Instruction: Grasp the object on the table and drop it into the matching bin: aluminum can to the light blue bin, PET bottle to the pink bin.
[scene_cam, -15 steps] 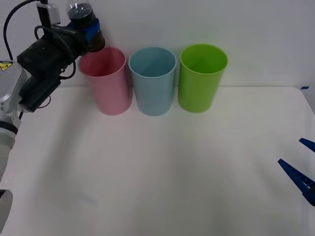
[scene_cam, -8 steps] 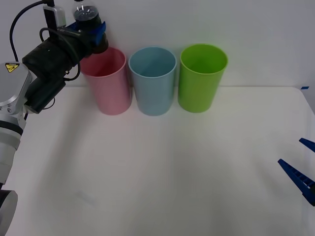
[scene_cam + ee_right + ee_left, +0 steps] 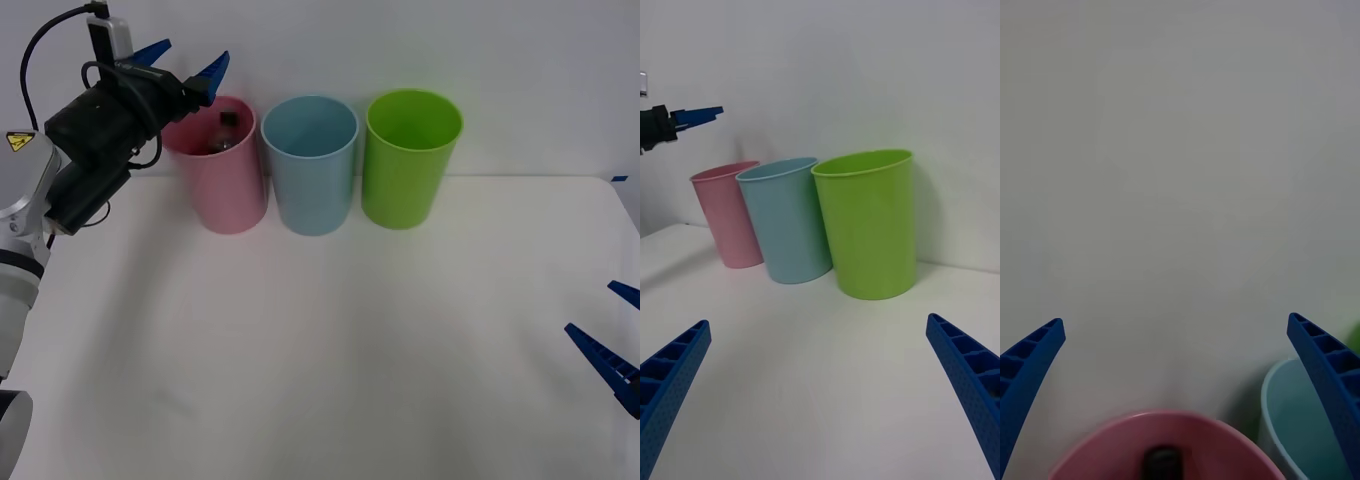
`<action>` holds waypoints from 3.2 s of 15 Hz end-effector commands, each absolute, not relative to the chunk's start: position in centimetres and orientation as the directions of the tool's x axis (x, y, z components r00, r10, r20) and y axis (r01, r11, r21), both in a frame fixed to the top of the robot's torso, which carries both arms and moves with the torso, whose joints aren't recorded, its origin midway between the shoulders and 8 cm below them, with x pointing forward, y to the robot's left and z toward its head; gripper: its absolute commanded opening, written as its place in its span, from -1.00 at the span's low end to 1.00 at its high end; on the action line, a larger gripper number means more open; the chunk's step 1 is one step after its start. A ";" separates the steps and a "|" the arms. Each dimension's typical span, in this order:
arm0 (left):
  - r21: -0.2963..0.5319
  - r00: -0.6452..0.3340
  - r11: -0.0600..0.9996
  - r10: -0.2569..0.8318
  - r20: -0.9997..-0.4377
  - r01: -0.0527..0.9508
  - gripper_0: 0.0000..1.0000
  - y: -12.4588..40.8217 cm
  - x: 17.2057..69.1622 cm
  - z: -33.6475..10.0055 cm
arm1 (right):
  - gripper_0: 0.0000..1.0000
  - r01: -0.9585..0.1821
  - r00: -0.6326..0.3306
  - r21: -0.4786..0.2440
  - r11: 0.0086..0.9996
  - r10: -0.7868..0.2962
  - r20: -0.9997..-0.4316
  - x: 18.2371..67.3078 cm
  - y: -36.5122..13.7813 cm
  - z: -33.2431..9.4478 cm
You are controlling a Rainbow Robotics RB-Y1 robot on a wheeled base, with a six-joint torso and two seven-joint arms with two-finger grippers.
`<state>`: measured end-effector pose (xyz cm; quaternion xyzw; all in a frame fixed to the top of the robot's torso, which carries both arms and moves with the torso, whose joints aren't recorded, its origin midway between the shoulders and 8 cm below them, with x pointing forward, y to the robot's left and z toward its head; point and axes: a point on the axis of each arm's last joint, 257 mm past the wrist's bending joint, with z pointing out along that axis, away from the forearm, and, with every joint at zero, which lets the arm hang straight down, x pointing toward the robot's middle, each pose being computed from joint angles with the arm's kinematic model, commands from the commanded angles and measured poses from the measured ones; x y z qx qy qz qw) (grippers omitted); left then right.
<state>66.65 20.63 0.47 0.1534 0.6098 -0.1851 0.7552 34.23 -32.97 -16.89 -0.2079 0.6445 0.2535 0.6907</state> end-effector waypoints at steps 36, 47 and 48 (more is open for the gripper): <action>-0.065 -0.031 0.757 -0.059 -0.998 0.650 1.00 32.6 34.0 -17.2 | 1.00 -0.618 0.041 0.039 0.785 0.082 -0.996 34.2 -33.0 -16.9; 0.035 -0.007 0.719 0.055 -0.998 0.694 1.00 32.2 32.2 -18.4 | 1.00 -0.618 0.041 0.039 0.785 0.082 -0.996 34.2 -33.0 -16.9; 0.031 -0.011 0.718 0.054 -0.998 0.695 1.00 32.2 32.1 -18.5 | 1.00 -0.618 0.041 0.039 0.785 0.082 -0.996 34.2 -33.0 -16.9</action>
